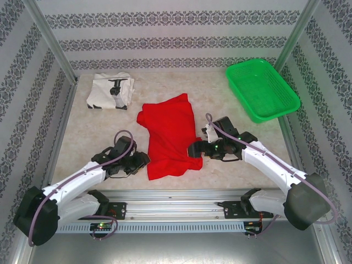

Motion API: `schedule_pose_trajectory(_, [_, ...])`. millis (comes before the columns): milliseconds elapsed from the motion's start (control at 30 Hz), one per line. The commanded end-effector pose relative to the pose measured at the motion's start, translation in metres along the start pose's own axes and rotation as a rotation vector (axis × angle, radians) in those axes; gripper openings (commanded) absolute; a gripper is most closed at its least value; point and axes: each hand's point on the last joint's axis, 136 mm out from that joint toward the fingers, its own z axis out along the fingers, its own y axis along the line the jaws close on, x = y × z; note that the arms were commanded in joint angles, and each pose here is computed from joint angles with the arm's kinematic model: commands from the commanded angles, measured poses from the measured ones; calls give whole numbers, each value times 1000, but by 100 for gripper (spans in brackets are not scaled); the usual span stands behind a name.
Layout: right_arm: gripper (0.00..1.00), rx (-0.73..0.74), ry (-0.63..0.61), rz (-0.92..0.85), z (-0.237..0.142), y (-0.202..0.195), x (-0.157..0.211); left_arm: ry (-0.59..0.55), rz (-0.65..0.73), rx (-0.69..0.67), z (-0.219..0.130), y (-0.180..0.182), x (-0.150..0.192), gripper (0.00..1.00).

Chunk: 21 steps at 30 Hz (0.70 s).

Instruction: Fold and stack the t-shirts

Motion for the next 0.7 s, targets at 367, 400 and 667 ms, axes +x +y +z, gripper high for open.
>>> schedule_pose_trajectory(367, [98,-84,-79,-183,-25,46,-4,99,-5,32,35,-5,17,31])
schedule_pose_trajectory(400, [98,-83,-74,-182,-24,45,-3,100,-5,33,35,-6,18,29])
schedule_pose_trajectory(667, [98,-67,-63,-173,-20,42,-1,87,12,59,21,-12,18,16])
